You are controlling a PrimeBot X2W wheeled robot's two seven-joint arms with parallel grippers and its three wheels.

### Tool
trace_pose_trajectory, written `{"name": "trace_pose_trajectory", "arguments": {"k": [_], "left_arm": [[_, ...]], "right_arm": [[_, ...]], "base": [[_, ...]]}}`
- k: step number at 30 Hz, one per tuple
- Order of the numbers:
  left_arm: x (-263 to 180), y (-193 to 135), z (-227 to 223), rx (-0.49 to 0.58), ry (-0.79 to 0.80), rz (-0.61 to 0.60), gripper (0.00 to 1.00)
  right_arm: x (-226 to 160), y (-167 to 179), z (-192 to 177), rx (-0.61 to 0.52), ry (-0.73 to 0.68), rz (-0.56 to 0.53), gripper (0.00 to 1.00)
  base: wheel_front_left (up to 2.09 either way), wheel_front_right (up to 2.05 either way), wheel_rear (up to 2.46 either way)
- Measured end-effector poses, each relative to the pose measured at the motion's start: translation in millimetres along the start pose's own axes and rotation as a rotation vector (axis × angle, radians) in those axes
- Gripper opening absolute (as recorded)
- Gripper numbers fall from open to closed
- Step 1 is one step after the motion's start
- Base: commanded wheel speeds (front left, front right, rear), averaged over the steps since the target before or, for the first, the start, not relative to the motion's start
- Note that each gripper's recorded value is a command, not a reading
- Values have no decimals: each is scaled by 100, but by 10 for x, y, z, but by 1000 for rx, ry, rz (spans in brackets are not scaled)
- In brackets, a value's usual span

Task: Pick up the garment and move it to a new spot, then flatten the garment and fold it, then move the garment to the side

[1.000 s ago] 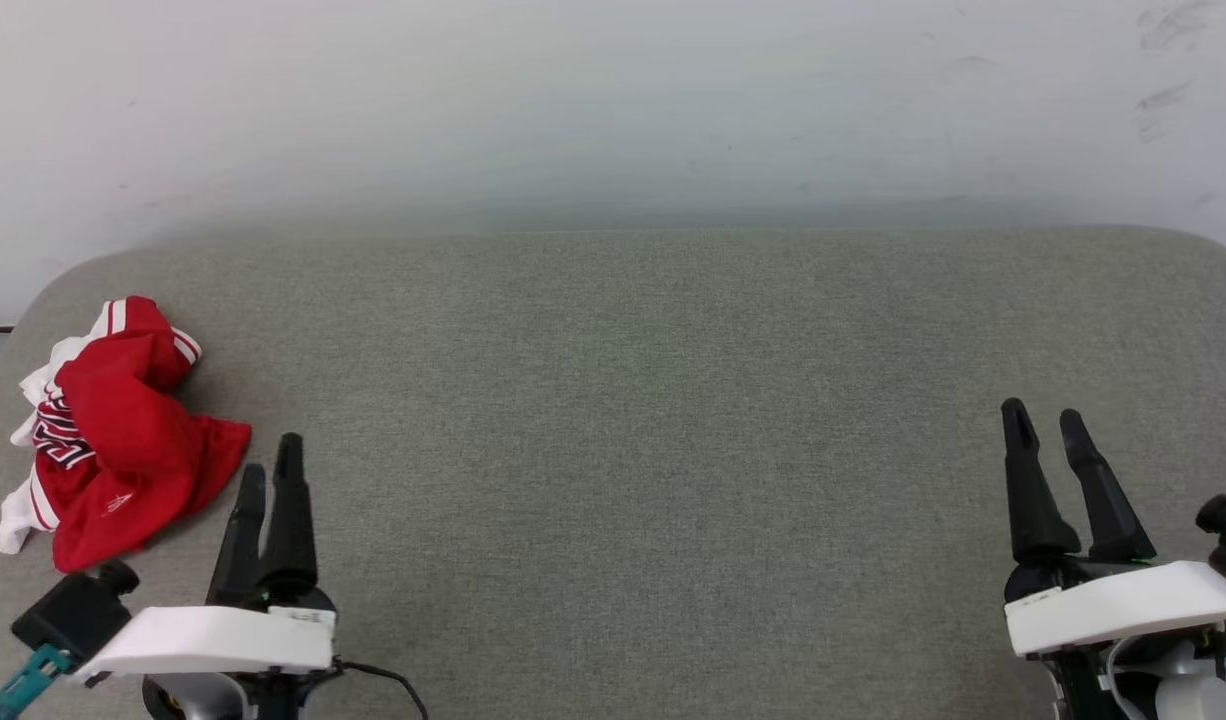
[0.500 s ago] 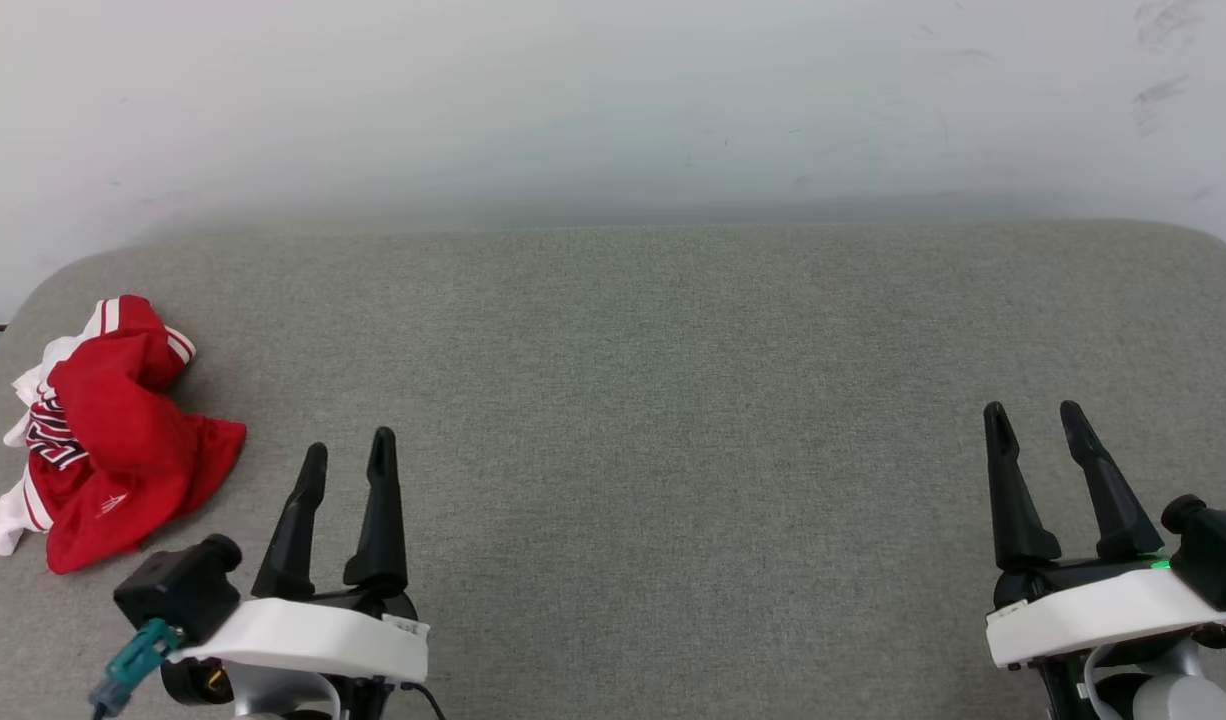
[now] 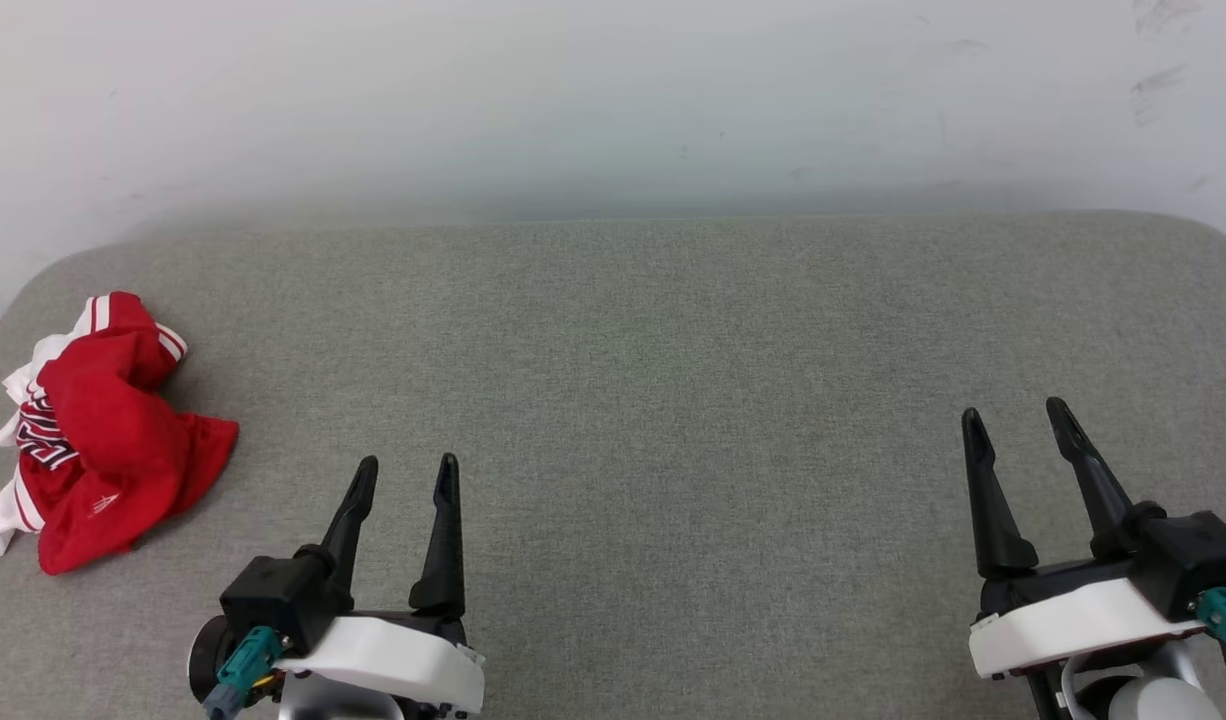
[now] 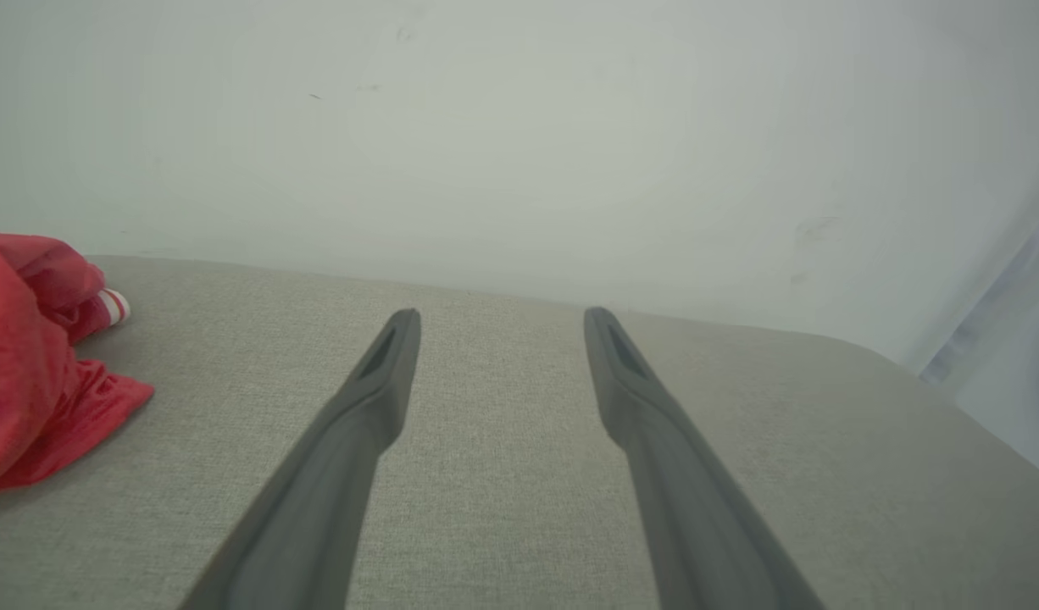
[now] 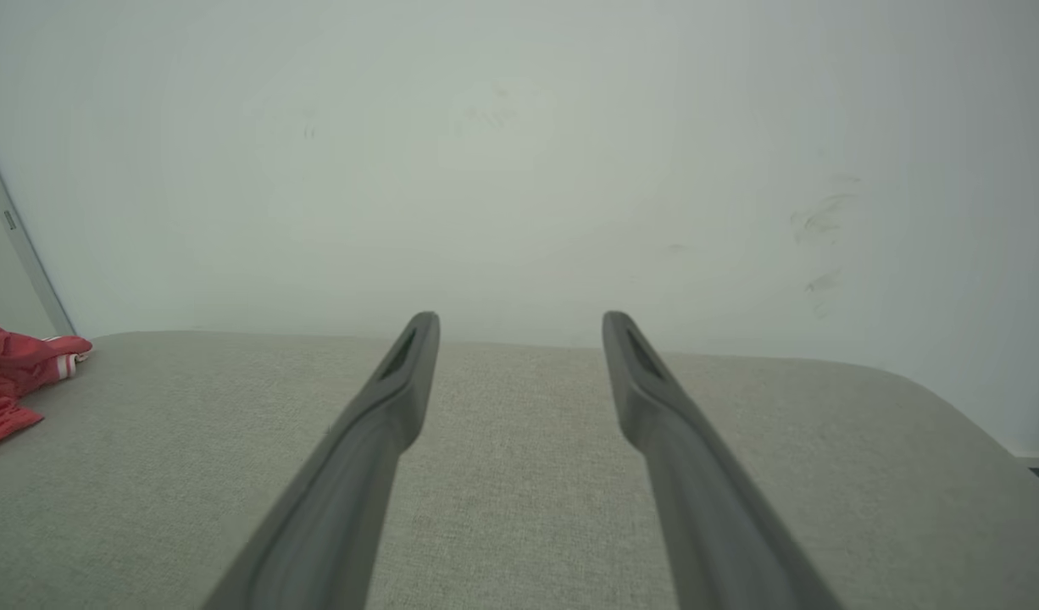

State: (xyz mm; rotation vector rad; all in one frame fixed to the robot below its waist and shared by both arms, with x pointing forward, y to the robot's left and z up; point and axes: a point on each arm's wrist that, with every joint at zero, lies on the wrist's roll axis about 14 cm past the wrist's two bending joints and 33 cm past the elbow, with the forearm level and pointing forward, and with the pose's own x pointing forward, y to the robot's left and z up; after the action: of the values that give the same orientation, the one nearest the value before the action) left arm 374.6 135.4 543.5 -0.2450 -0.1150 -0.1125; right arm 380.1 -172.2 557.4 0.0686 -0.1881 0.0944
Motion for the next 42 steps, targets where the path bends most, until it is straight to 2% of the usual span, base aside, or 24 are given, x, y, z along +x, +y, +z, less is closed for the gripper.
{"name": "trace_pose_trajectory", "arguments": {"k": [10,18,25,33,42], "left_arm": [[5,-60,-11,29,-13,-22,100],[-3,-11,2,36,-34,-7,100],[-50,123,-36,-3,-33,15,100],[-74,77,-155,81,-3,-30,100],[-103,68,-136,117,-17,-33,100]], "right_arm": [[6,43,14,-94,-13,23,100],[-10,-16,27,-84,-25,4,100],[-77,-111,-89,27,-4,-38,100],[-80,-62,-112,1,-3,-21,100],[-50,55,-98,-50,-16,23,100]], "base": [[0,0,0],[0,0,0],[0,0,0],[0,0,0],[0,0,0]]}}
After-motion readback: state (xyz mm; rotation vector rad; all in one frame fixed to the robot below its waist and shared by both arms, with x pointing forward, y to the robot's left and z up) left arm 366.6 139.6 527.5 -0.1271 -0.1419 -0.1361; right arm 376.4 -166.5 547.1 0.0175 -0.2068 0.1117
